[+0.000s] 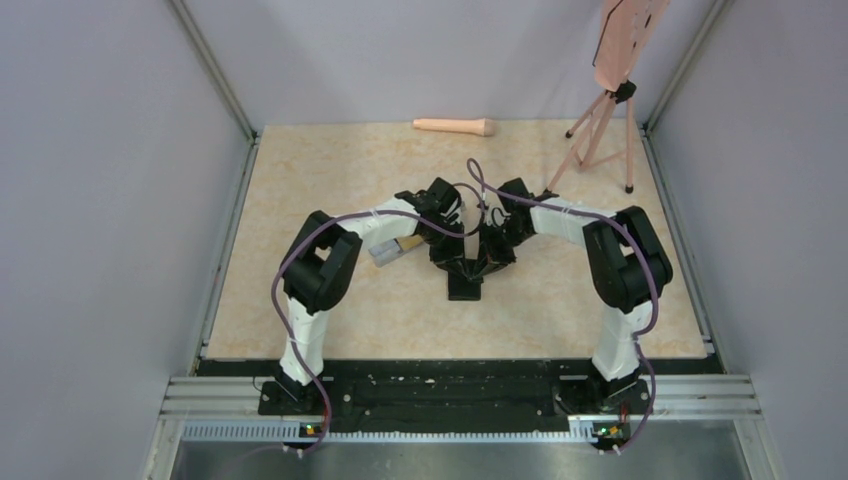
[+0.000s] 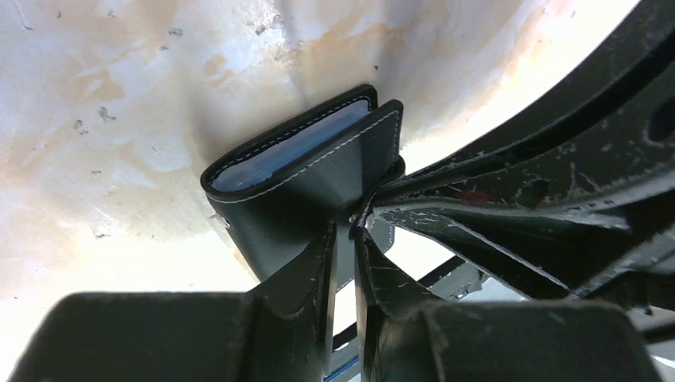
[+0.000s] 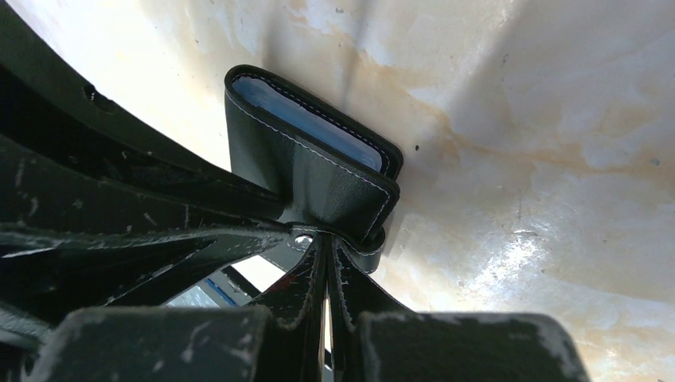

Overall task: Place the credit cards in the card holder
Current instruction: Close the card holder at the center of the board.

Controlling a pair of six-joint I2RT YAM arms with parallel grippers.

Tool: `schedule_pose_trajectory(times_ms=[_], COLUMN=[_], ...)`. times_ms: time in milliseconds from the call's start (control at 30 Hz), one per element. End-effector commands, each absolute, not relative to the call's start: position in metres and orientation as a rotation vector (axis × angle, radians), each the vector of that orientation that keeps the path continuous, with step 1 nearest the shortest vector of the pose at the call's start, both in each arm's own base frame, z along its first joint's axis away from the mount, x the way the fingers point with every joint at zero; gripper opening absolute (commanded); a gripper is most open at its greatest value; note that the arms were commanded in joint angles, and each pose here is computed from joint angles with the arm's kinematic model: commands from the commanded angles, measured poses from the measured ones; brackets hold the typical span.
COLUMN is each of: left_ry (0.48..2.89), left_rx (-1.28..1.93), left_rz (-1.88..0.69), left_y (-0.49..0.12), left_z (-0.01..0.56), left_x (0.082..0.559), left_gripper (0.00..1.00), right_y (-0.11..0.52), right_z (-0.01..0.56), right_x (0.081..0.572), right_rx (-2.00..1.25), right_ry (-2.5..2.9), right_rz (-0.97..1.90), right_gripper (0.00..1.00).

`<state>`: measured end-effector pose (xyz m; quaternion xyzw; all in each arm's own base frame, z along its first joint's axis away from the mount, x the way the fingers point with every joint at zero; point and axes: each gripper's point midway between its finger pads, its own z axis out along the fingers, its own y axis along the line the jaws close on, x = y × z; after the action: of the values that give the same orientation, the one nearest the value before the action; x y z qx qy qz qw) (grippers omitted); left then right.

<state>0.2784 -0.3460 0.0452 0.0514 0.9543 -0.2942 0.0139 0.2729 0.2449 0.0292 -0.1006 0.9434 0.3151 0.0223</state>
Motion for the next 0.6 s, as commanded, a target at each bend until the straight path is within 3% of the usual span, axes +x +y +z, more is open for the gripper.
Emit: schedule_pose_trajectory(times_ms=[0, 567], left_ry=[2.98, 3.062], left_rx=[0.24, 0.275], left_rz=[-0.837, -0.672], left_y=[-0.347, -0.339], left_z=[0.042, 0.006], left_x=[0.279, 0.265], left_gripper=[0.18, 0.18], right_y=[0.234, 0.228], right_z=[-0.005, -0.025], right_x=[0.261, 0.25], right_rx=[-0.358, -0.372], right_ry=[3.022, 3.094], right_rz=[0.801, 0.632], right_gripper=[0.0, 0.0])
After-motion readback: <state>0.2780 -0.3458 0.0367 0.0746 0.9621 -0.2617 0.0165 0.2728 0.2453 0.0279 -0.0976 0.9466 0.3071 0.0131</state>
